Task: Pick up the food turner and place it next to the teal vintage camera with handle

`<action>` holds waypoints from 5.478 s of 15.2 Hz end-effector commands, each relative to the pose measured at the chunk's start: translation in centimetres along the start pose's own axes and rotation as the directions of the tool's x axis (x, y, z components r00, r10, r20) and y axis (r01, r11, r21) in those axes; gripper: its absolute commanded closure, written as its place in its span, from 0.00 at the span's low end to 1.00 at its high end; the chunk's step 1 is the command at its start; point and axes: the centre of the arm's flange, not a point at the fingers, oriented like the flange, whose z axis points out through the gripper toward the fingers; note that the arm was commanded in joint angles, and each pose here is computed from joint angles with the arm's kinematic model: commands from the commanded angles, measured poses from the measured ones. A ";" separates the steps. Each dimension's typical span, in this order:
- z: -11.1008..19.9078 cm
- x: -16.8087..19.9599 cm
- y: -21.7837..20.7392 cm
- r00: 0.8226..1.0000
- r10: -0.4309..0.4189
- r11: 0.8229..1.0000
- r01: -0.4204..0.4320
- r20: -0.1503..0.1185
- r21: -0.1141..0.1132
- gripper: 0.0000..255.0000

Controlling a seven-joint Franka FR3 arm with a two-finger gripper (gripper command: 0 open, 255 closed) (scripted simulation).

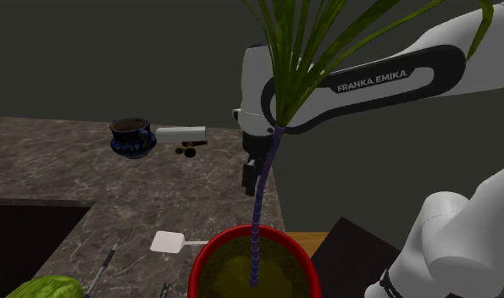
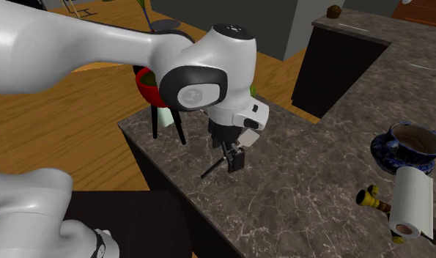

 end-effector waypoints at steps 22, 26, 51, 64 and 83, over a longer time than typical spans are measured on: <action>13.8 9.6 -11.1 0.948 -0.315 0.949 0.316 0.039 -0.012 0.00; 13.8 9.6 -11.1 0.948 -0.315 0.949 0.316 0.039 -0.012 0.00; 6.4 9.3 -11.1 0.948 -0.315 0.949 0.316 0.039 -0.012 1.00; 0.4 9.7 -9.9 0.948 -0.315 0.949 0.316 0.039 -0.012 1.00; 0.0 20.2 12.8 0.948 -0.315 0.949 0.316 0.039 -0.012 1.00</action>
